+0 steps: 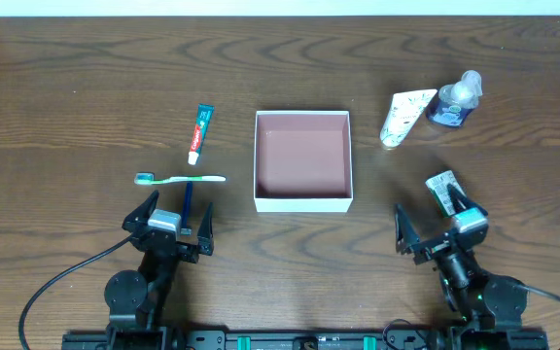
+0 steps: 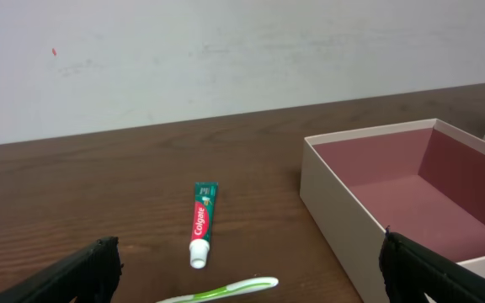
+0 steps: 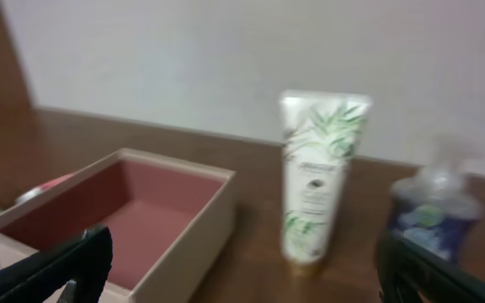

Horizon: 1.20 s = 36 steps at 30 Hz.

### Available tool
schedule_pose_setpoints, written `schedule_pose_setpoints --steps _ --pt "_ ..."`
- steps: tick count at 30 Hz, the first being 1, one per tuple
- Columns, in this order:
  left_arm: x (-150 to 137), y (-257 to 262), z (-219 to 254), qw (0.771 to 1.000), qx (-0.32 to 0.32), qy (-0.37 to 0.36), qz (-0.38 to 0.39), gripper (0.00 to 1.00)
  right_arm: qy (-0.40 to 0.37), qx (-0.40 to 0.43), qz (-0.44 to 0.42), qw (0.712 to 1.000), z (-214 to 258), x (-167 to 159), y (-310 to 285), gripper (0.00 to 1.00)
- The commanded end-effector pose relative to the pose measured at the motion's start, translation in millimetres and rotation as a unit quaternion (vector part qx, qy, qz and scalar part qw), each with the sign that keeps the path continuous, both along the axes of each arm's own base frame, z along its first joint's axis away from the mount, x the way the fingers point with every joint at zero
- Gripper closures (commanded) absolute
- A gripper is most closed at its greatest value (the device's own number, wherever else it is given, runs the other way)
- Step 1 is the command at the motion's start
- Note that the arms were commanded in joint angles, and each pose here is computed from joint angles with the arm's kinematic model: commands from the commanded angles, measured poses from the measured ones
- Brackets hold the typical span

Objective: Pack container
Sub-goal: 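Reach the right gripper to the white Pantene tube and close on it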

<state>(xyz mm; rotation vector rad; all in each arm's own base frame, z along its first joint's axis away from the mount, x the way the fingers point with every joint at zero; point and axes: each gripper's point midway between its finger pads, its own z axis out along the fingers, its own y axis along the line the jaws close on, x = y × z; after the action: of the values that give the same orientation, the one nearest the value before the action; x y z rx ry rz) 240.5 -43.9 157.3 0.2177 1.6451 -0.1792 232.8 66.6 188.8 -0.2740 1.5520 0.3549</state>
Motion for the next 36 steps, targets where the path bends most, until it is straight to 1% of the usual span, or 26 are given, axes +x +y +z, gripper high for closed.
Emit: schedule_pose_setpoints --steps 1,4,8,11,14,16,20,23,29,33,36 --pt "-1.1 -2.0 -16.9 1.0 -0.007 0.029 -0.006 0.02 -0.025 -0.02 0.052 0.998 49.5 -12.6 16.7 0.01" --pt "-1.2 -2.0 -16.9 1.0 -0.007 0.029 -0.007 0.02 -0.008 -0.047 0.053 0.997 86.3 -9.1 16.7 0.01" --pt "-1.1 -2.0 -16.9 1.0 -0.007 0.029 -0.006 0.02 0.052 -0.072 0.059 0.994 133.1 12.0 17.0 0.01" --pt "-1.2 -2.0 -16.9 1.0 -0.007 0.029 -0.007 0.02 0.118 -0.068 0.064 0.989 163.9 36.1 17.0 0.01" --pt "-1.1 -2.0 -16.9 1.0 -0.007 0.029 -0.006 0.02 0.152 -0.057 0.065 0.985 188.4 58.1 17.1 0.01" --pt "-1.2 -2.0 -16.9 1.0 -0.007 0.029 -0.007 0.02 0.181 -0.032 0.06 0.981 194.3 71.1 16.9 0.01" --pt "-1.1 -2.0 -16.9 1.0 -0.007 0.029 -0.006 0.02 0.205 -0.036 0.055 0.977 184.8 96.9 13.8 0.01" --pt "-1.2 -2.0 -16.9 1.0 -0.007 0.029 -0.007 0.02 0.22 -0.048 0.053 0.973 169.1 112.9 9.4 0.01" --pt "-1.2 -2.0 -16.9 1.0 -0.007 0.029 -0.007 0.02 0.256 -0.07 0.022 0.964 131.8 148.8 -14.3 0.01" --pt "-1.1 -2.0 -16.9 1.0 -0.007 0.029 -0.006 0.02 0.27 -0.092 0.028 0.958 109.7 164.8 -18.6 0.01" --pt "-1.1 -2.0 -16.9 1.0 -0.007 0.029 -0.006 0.02 0.271 -0.103 0.052 0.956 97.4 174.2 -14.0 0.01"
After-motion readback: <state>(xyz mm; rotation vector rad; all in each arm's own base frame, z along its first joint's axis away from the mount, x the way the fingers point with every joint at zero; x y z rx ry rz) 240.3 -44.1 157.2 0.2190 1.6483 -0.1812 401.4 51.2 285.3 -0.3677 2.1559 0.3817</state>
